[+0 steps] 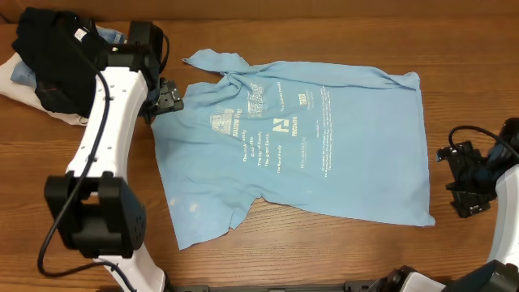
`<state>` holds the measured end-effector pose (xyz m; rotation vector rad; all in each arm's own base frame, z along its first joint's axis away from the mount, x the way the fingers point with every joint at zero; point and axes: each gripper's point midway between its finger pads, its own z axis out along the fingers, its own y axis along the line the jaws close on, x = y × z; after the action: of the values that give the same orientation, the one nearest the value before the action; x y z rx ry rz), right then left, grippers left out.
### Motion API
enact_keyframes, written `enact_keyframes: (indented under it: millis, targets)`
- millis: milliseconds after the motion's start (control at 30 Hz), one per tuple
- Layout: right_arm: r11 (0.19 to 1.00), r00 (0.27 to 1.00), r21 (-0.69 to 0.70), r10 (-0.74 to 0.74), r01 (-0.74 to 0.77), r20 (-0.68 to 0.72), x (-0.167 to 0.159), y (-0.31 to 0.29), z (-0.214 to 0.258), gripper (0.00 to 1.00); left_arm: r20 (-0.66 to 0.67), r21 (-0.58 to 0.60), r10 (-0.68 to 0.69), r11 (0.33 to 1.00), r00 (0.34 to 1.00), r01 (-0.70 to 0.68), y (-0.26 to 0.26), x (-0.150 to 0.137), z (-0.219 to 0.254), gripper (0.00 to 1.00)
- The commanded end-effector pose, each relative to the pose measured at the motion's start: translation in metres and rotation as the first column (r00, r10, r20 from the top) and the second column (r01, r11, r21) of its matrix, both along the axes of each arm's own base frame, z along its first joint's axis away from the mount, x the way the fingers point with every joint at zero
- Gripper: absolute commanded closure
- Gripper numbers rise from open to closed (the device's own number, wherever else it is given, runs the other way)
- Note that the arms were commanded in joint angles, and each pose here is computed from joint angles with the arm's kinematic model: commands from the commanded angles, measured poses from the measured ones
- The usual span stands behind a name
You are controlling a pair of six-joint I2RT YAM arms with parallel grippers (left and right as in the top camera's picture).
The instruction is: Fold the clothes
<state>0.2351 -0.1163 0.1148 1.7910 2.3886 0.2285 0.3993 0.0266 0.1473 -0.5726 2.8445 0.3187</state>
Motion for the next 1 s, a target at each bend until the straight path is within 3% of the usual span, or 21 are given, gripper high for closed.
enact_keyframes:
  millis: [0,233,533,667,967]
  targets:
    - [0.996,0.993,0.082,0.025,-0.034,0.113,0.018,0.015,0.017,0.00,0.183,-0.081,0.038,0.996,0.982,-0.023,-0.013,-0.005,0.064,0.00]
    - [0.991,0.995,0.128,0.033,-0.045,0.093,0.012,0.026,0.016,0.00,0.347,-0.134,0.031,0.991,0.937,0.017,-0.019,-0.050,0.140,0.00]
    - [0.988,0.993,0.128,0.073,-0.085,0.092,0.008,0.040,0.023,0.00,0.469,-0.164,0.067,0.986,0.881,0.012,-0.016,-0.136,0.199,0.00]
    - [0.989,0.991,0.115,0.080,-0.093,0.111,0.002,0.046,0.033,0.00,0.492,-0.190,0.085,0.982,0.866,0.011,-0.017,-0.165,0.209,0.00]
    - [0.991,0.982,0.061,0.111,-0.121,0.152,-0.027,0.058,0.059,0.00,0.413,-0.239,0.118,0.971,0.903,-0.018,-0.020,-0.219,0.193,0.00]
